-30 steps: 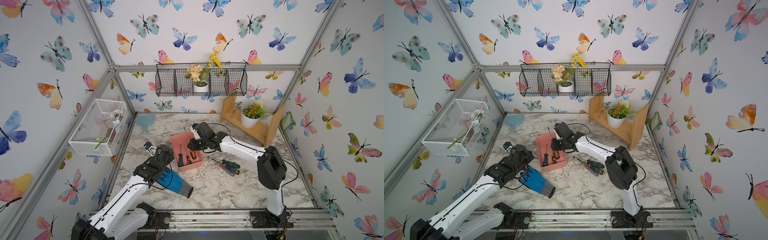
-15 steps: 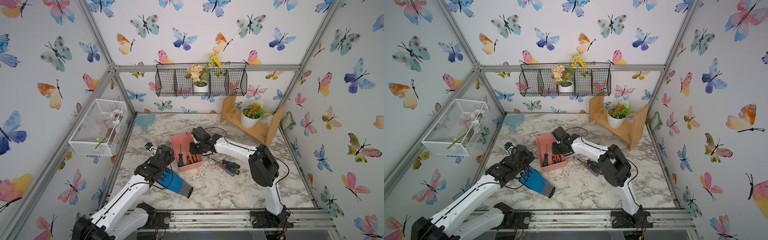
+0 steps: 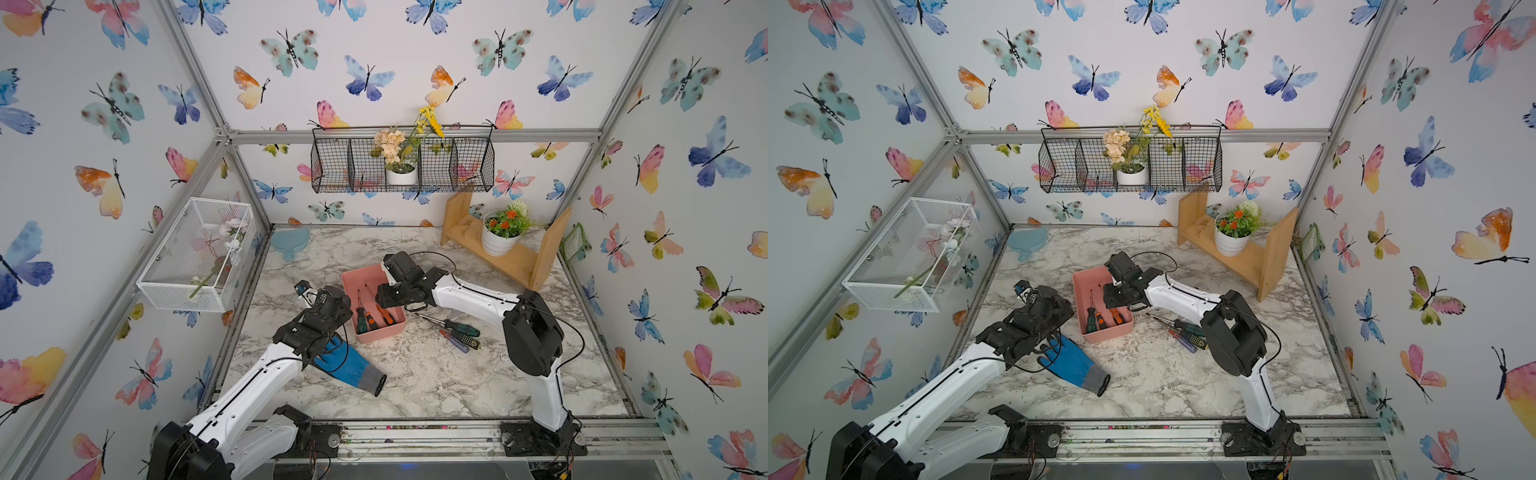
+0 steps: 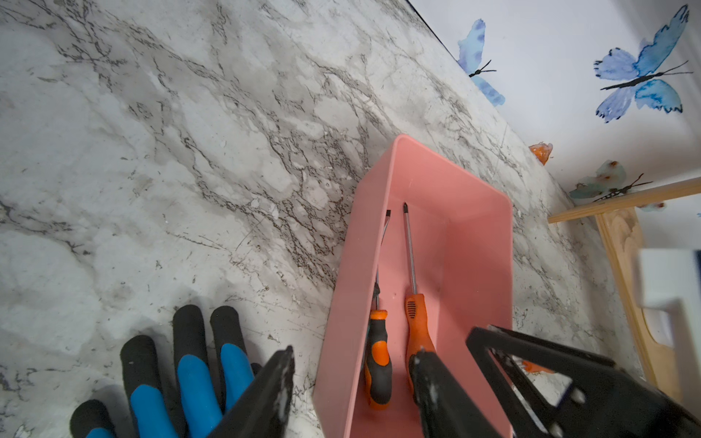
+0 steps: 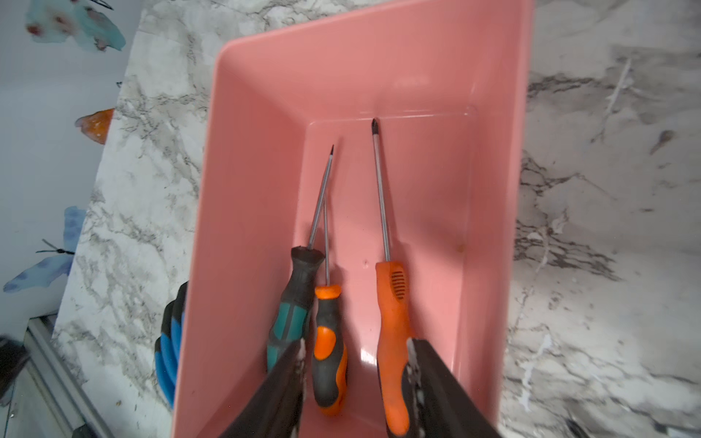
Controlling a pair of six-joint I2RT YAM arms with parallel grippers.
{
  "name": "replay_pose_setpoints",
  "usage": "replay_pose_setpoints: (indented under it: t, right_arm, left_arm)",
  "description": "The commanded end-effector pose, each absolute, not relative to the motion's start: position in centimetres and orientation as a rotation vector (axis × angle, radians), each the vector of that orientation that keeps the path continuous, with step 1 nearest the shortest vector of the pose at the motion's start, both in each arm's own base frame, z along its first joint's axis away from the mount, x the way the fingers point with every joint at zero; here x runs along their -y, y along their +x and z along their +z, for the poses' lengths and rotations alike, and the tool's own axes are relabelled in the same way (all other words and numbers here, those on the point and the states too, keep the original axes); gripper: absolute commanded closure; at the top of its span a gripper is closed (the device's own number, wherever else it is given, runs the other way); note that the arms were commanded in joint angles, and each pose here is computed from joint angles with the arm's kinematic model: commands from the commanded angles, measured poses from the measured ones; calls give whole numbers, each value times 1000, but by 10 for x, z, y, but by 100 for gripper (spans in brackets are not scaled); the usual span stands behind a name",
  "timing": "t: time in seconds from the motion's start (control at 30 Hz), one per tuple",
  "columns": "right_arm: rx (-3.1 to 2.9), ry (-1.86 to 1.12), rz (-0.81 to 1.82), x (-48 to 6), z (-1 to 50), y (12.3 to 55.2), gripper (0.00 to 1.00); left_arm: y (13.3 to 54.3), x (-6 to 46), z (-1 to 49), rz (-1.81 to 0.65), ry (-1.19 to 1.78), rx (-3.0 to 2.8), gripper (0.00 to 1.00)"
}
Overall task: Put the screwdriver on the desktop into the storage box
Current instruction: Place the screwdriver in the storage box, then adjust the storage box at the center of the board.
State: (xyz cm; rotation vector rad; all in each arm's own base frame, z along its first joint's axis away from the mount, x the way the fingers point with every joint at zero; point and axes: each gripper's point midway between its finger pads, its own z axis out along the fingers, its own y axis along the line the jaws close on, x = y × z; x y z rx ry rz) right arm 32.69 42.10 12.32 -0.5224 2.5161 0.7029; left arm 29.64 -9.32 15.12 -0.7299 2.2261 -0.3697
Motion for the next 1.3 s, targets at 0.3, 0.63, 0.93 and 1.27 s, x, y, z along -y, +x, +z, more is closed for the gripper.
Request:
replay_pose_setpoints:
  t: [0.3,0.63,0.93,1.27]
  right_arm:
    - [-2391,-750,333,-311,152,296,51]
    - [-2588,-716,242,-262,100,275,53]
    - [-2670,-700,239,-251,80,269,53]
    - [-2759,-706,207,-237,55,251,58]
  left_arm:
    - [309,128,119,-431,-569,-2404,52]
    - [305,130,93,-383,-510,-2478,66]
    - [305,136,85,-363,-463,-2511,78]
    - [305,152,87,-326,-382,-2534,85]
